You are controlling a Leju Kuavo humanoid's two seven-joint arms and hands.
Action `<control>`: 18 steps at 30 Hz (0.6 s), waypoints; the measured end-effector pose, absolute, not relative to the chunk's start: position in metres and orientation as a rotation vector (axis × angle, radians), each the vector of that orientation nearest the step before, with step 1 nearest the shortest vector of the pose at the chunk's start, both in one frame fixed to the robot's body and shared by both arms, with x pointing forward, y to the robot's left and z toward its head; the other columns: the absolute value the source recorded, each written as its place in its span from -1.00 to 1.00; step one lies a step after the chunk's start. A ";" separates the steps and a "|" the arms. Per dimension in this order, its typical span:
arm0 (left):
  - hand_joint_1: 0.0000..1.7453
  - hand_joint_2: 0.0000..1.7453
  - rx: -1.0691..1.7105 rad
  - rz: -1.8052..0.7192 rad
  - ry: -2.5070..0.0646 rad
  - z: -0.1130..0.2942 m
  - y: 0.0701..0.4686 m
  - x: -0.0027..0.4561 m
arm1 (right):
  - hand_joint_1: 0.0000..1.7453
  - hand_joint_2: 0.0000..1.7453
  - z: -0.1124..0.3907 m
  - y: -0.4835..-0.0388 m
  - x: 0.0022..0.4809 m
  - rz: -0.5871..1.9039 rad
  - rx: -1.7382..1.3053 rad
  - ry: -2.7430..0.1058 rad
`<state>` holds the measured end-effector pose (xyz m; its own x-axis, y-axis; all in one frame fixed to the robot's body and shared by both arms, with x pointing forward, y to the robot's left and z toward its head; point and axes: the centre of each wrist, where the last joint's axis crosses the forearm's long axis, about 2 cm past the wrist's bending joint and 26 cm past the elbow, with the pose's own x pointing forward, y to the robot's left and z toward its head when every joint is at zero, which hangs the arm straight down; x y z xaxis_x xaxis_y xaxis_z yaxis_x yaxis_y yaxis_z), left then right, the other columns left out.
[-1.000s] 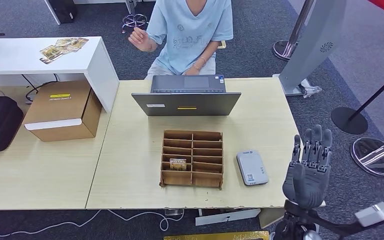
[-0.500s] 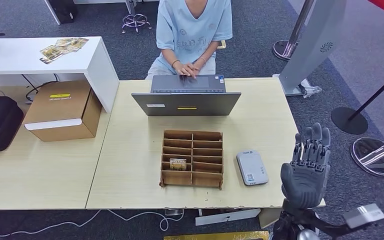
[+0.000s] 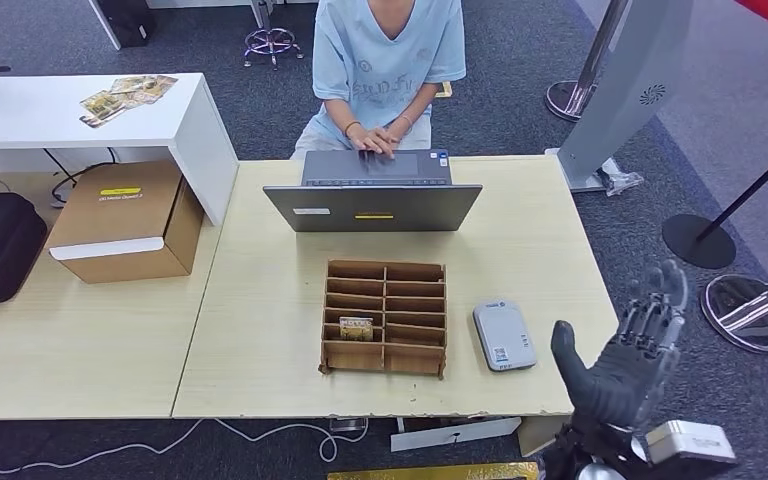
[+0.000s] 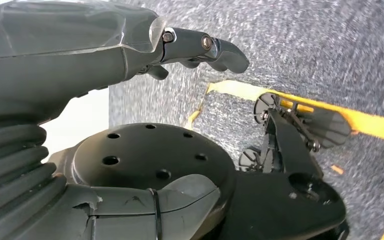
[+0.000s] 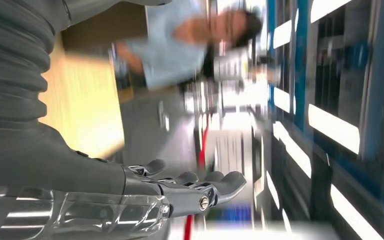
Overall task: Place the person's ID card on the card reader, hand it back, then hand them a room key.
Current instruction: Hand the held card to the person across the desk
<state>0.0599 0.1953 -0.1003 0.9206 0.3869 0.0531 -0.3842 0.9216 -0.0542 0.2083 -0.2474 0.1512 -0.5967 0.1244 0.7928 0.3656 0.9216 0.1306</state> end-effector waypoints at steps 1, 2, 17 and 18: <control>-1.00 1.00 -0.045 0.418 -0.058 -0.100 0.195 0.060 | -1.00 1.00 0.153 -0.249 0.208 -0.358 -0.507 -2.220; -1.00 1.00 -0.048 0.437 -0.053 -0.100 0.194 0.059 | -1.00 1.00 0.156 -0.252 0.209 -0.330 -0.685 -2.237; -1.00 1.00 -0.086 0.671 -0.040 -0.099 0.188 0.060 | -1.00 1.00 0.251 -0.320 0.193 0.413 -2.033 -2.155; -1.00 1.00 -0.085 0.672 -0.039 -0.099 0.188 0.060 | -1.00 1.00 0.256 -0.321 0.192 0.434 -2.074 -2.143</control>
<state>0.0598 0.1877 -0.0990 0.7820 0.6232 0.0089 -0.6200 0.7792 -0.0917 0.1915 -0.3208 0.2564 -0.0488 0.9931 -0.1068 0.9563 0.0156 -0.2919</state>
